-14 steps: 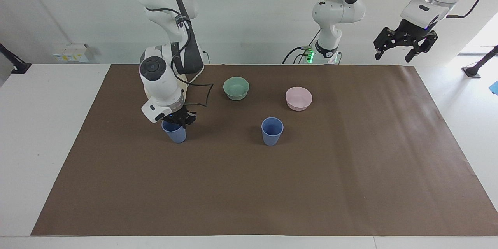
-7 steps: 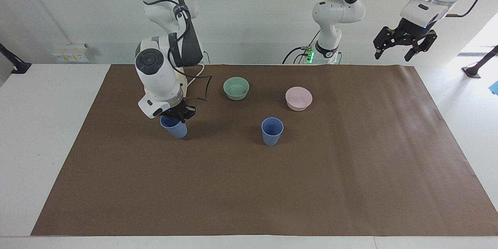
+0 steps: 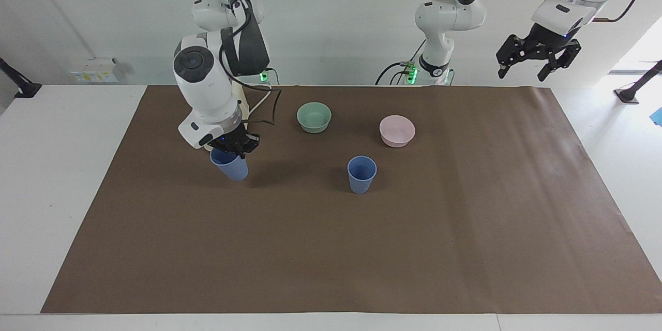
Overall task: Stack blue cups with both arms
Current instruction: 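Carry the held blue cup with the right gripper over the first cup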
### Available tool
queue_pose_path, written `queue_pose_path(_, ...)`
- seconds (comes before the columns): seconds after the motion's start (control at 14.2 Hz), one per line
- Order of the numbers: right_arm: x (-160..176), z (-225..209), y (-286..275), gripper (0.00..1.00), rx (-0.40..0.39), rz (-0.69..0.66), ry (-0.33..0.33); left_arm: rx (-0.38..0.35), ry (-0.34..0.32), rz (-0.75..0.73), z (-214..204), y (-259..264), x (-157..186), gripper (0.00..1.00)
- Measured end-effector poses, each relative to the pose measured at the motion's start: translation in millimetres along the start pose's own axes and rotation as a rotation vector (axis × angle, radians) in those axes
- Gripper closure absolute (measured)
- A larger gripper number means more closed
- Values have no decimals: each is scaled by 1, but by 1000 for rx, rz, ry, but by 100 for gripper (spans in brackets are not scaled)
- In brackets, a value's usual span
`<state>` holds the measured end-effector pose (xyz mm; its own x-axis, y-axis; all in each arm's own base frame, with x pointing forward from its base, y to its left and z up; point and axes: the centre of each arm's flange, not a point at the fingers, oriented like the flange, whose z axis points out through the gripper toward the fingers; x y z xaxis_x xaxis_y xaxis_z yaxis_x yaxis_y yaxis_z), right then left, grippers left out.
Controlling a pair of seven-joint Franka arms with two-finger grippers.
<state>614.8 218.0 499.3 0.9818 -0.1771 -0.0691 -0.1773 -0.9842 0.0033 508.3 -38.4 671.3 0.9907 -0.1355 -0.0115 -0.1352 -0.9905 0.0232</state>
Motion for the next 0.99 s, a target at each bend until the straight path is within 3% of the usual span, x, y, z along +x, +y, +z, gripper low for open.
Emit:
queue_pose_path(0.42, -14, -25, -70, 95, 51, -20, 68, 0, -1, 0, 0, 0, 0, 0)
queue_pose_path(0.78, -36, -37, -123, 95, 192, -59, 121, 0, -1, 0, 0, 0, 0, 0)
queue_pose_path(0.99, -47, -33, -149, 95, 233, -91, 143, 0, -2, 0, 0, 0, 0, 0)
